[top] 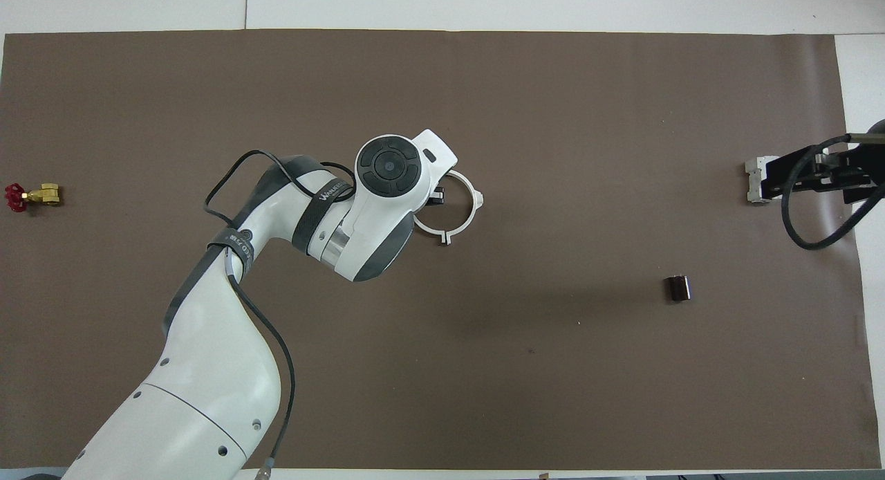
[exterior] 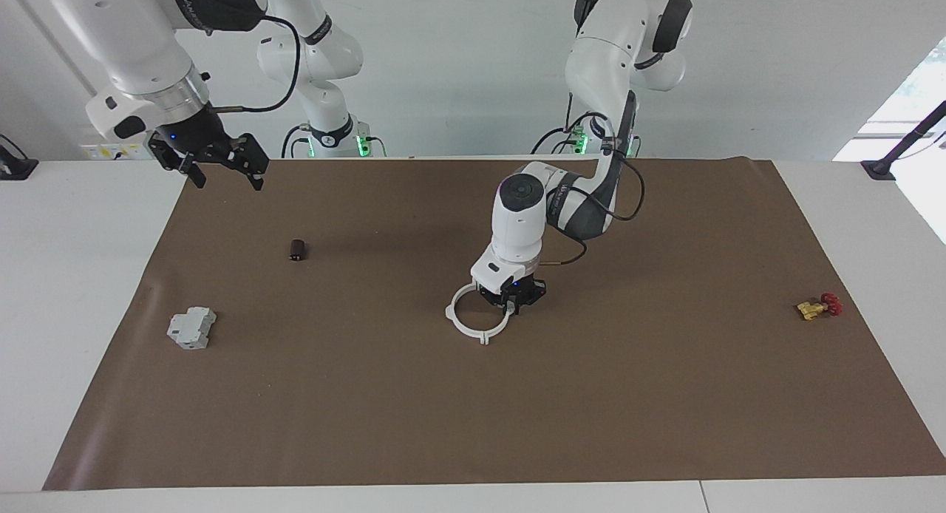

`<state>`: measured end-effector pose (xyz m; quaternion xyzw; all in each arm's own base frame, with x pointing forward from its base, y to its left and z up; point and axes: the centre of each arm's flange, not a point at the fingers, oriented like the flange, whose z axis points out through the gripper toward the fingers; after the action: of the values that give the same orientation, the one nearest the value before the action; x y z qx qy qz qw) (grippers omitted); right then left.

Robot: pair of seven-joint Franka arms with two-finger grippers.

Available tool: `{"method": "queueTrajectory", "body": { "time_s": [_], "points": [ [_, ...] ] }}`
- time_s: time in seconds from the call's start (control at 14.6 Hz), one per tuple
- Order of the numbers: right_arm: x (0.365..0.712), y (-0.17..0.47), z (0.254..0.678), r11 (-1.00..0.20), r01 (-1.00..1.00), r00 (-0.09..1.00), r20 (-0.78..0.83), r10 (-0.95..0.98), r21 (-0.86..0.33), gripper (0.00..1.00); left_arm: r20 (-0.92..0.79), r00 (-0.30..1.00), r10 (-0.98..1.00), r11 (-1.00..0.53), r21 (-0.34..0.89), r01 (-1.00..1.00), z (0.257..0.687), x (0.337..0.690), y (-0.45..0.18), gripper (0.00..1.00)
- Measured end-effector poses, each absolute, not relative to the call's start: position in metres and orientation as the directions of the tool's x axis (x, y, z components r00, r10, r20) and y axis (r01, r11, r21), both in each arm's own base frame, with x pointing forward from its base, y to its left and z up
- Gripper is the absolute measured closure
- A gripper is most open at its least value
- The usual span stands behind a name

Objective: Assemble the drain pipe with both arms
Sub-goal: 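Release the ring on the table and lift the left gripper away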

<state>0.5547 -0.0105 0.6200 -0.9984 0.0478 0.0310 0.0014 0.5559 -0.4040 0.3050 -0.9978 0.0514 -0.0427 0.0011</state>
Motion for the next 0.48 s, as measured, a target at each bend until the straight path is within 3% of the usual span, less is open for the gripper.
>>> {"method": "queueTrajectory", "body": {
  "time_s": [0.14, 0.48],
  "points": [
    [0.5547, -0.0129, 0.6196, -0.995, -0.100, 0.993, -0.063, -0.100, 0.000, 0.00, 0.079, 0.994, -0.080, -0.996, 0.022, -0.082, 0.3057, 0.5560, -0.4052, 0.61],
    [0.5547, -0.0127, 0.6196, -0.995, -0.099, 0.993, -0.063, -0.099, 0.000, 0.00, 0.088, 0.994, -0.059, -0.997, 0.038, -0.063, 0.3107, 0.5592, -0.4035, 0.07]
  ]
}}
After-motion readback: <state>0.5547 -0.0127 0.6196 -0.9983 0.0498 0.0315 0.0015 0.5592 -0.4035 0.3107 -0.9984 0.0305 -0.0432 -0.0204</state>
